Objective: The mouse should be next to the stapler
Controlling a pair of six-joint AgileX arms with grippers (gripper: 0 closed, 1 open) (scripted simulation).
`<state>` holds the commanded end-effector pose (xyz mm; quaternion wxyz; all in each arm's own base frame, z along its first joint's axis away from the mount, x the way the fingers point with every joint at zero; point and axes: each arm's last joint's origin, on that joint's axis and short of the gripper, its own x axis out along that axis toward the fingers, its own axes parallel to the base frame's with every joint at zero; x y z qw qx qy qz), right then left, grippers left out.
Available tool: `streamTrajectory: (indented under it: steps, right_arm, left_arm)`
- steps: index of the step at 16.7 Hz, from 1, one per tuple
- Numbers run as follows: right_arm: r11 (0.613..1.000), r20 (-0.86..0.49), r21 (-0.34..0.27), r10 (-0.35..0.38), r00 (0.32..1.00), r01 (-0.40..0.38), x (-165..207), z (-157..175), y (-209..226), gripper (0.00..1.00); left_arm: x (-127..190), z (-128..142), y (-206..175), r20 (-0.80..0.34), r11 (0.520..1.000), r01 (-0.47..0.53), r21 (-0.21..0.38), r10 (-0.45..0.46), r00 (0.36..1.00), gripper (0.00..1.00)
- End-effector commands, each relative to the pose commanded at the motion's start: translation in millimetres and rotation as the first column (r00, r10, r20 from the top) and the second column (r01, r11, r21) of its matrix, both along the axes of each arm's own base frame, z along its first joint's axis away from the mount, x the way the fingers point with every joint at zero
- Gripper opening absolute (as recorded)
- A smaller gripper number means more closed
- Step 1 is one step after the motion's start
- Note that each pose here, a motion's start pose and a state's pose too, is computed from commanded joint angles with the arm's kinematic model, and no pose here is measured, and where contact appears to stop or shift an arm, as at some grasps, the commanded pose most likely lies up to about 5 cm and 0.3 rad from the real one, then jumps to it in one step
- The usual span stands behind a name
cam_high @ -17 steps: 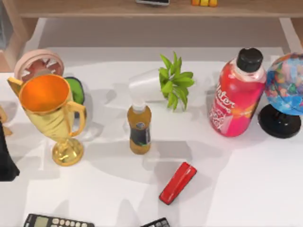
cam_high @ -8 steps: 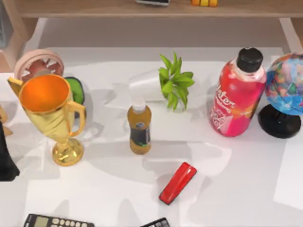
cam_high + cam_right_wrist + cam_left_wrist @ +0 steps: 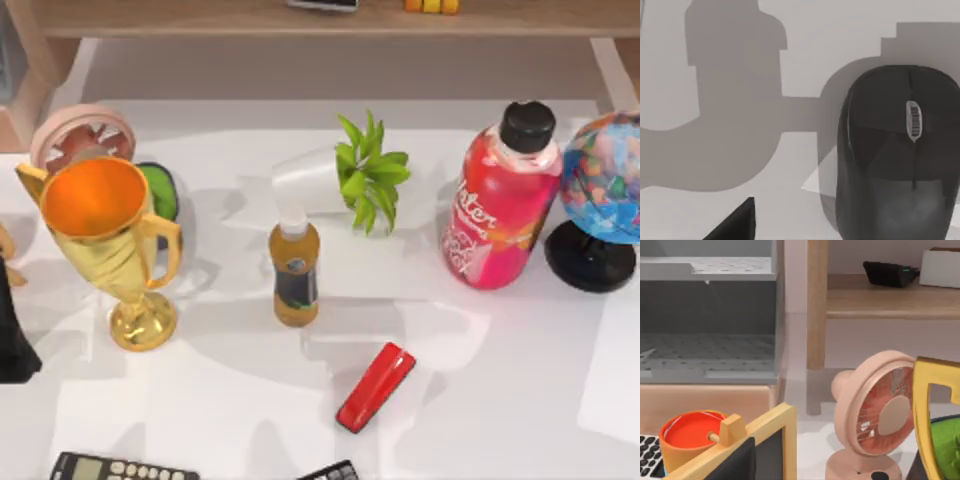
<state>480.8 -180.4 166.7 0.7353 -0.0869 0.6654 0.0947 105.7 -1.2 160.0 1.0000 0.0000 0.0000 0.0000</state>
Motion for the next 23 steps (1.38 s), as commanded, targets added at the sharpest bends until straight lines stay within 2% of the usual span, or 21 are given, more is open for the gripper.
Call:
streamTrajectory:
  steps: [8, 12, 23]
  right_arm:
    - [1.000, 0.002, -0.002, -0.002, 1.000, 0.002, 2, -25, -1, 1.00]
    - [1.000, 0.001, -0.001, -0.002, 1.000, 0.002, 2, -27, -1, 1.00]
    - [1.000, 0.001, -0.001, -0.002, 1.000, 0.002, 2, -27, -1, 0.17]
  left_arm:
    - [0, 0, 0, 0.000, 1.000, 0.000, 0.000, 0.000, 1.000, 1.00]
    - [0, 0, 0, 0.000, 1.000, 0.000, 0.000, 0.000, 1.000, 1.00]
    - [0, 0, 0, 0.000, 1.000, 0.000, 0.000, 0.000, 1.000, 1.00]
